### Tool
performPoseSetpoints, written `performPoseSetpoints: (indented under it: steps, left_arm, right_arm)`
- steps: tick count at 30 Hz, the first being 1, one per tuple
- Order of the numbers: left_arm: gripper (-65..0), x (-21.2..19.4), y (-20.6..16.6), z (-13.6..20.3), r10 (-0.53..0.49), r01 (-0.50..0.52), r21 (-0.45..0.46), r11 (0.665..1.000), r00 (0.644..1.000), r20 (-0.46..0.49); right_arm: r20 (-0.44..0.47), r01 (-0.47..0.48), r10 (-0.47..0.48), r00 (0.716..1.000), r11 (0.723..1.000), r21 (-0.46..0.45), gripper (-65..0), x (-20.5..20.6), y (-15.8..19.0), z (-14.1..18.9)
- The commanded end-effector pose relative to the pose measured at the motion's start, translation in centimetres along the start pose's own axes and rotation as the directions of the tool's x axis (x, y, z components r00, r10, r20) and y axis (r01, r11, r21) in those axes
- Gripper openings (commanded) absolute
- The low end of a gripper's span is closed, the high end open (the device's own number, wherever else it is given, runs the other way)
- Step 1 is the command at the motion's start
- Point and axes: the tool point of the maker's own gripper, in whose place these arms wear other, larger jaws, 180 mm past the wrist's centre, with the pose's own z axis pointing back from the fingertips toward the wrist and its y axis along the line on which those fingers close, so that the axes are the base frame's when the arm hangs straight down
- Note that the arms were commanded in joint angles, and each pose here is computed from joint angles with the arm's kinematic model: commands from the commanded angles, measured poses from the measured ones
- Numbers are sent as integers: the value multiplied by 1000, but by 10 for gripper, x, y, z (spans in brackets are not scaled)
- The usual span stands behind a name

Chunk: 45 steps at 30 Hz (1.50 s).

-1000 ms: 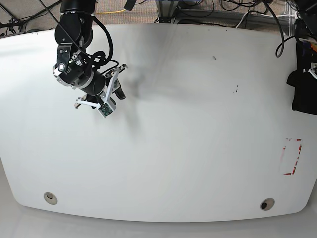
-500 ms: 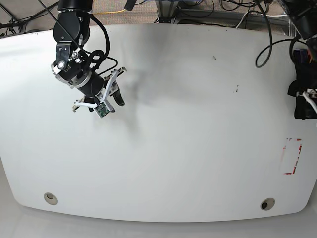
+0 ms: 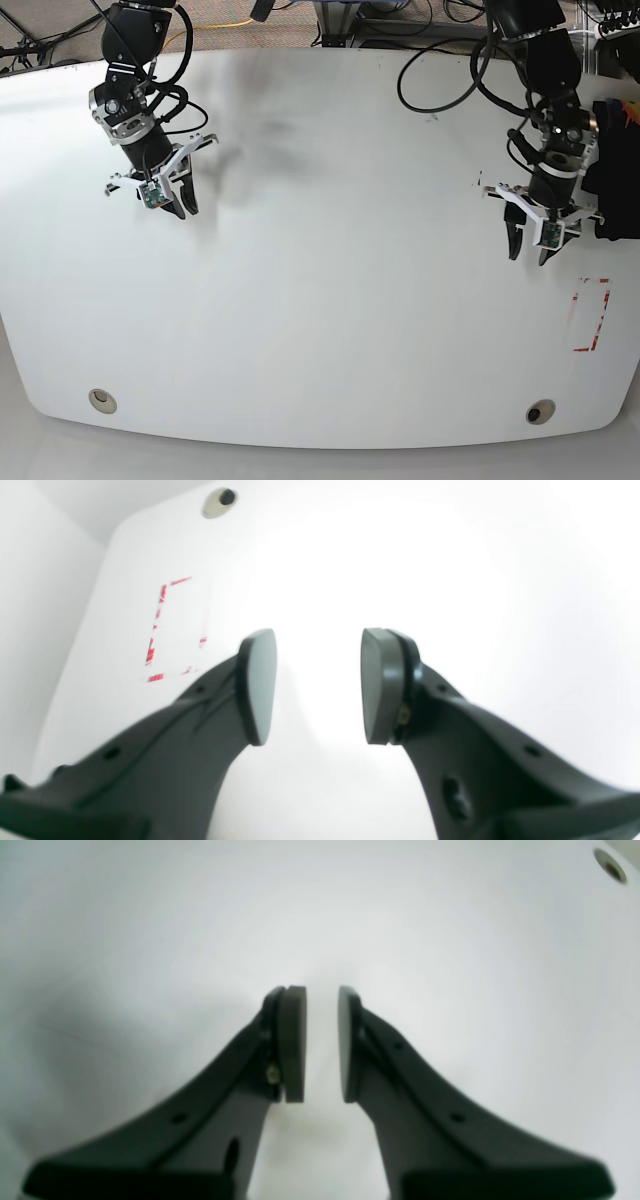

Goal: Fold the T-shirt properly

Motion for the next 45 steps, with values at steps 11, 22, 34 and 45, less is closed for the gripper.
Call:
performPoseSetpoints:
  steps: [11,22,34,45]
  left_arm:
    - [-403,-35,-90,70,120,-121,-57,991,992,-24]
    - [-406,-99,-163,205,213,-284,-167,944,913,-349]
    - [-407,-170,-171,298,282,-471,-162,867,732,-620]
    - [-407,-270,-173,324,283,-481,-59,875,606,-743]
  right_arm:
    - [-75,189,-190,979,982,-17,-558,-60,18,79]
    - [-208,406,-417,885,909,-98,-561,-116,51,173]
    - [-343,549,-564,751,822,-151,-563,-159,117,233]
    - [-520,623,-614,594,760,-186,-563,-235,173,246]
